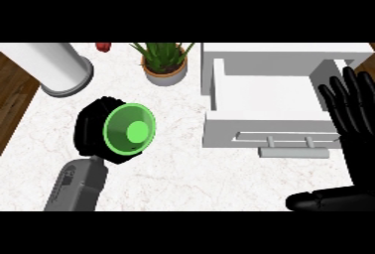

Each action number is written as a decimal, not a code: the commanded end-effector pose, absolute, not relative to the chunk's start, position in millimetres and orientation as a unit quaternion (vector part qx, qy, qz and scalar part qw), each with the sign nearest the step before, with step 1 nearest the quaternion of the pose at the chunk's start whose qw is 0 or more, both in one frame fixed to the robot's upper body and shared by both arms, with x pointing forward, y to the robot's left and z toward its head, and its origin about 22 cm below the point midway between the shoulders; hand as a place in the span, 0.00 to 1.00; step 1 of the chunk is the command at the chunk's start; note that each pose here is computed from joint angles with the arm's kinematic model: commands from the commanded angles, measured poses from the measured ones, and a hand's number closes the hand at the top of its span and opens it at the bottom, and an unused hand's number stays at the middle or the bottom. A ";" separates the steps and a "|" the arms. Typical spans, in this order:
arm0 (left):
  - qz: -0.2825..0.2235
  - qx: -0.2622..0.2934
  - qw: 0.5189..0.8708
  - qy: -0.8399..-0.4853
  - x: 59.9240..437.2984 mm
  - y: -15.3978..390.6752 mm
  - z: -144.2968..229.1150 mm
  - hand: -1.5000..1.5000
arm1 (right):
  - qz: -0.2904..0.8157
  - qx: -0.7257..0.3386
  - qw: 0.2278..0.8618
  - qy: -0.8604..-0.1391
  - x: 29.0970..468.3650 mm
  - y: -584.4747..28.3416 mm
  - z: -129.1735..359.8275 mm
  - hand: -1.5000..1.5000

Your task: Pick up the cup, place it into the drawer and close the drawer

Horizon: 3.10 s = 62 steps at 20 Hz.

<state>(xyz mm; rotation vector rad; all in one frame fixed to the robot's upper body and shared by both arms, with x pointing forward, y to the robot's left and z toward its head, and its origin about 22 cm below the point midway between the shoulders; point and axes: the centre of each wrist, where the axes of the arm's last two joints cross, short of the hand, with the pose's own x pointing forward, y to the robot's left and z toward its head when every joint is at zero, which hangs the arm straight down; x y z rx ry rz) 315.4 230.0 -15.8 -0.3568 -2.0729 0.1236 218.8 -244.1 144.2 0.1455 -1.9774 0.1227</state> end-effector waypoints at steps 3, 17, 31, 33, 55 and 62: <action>0.050 -0.176 0.483 -0.856 330.0 208.8 60.5 1.00 | 0.051 0.053 0.545 -0.835 218.7 -245.0 128.6 0.00; -0.002 -0.134 0.482 -0.866 366.5 110.4 161.1 1.00 | 0.053 0.060 0.541 -0.837 219.4 -249.3 140.9 0.00; -0.040 -0.109 0.523 -0.844 407.8 60.9 180.2 1.00 | 0.064 0.056 0.545 -0.834 233.7 -252.2 155.7 0.00; -0.040 -0.106 0.529 -0.841 413.5 49.5 182.7 1.00 | 0.064 0.056 0.542 -0.836 231.3 -256.3 126.8 0.00; -0.113 -0.033 0.571 -0.812 430.6 21.5 130.7 1.00 | 0.077 0.078 0.524 -0.845 239.1 -242.3 144.6 0.00; -0.153 0.013 0.575 -0.803 428.9 11.2 135.3 1.00 | 0.079 0.093 0.529 -0.840 239.9 -235.6 138.6 0.00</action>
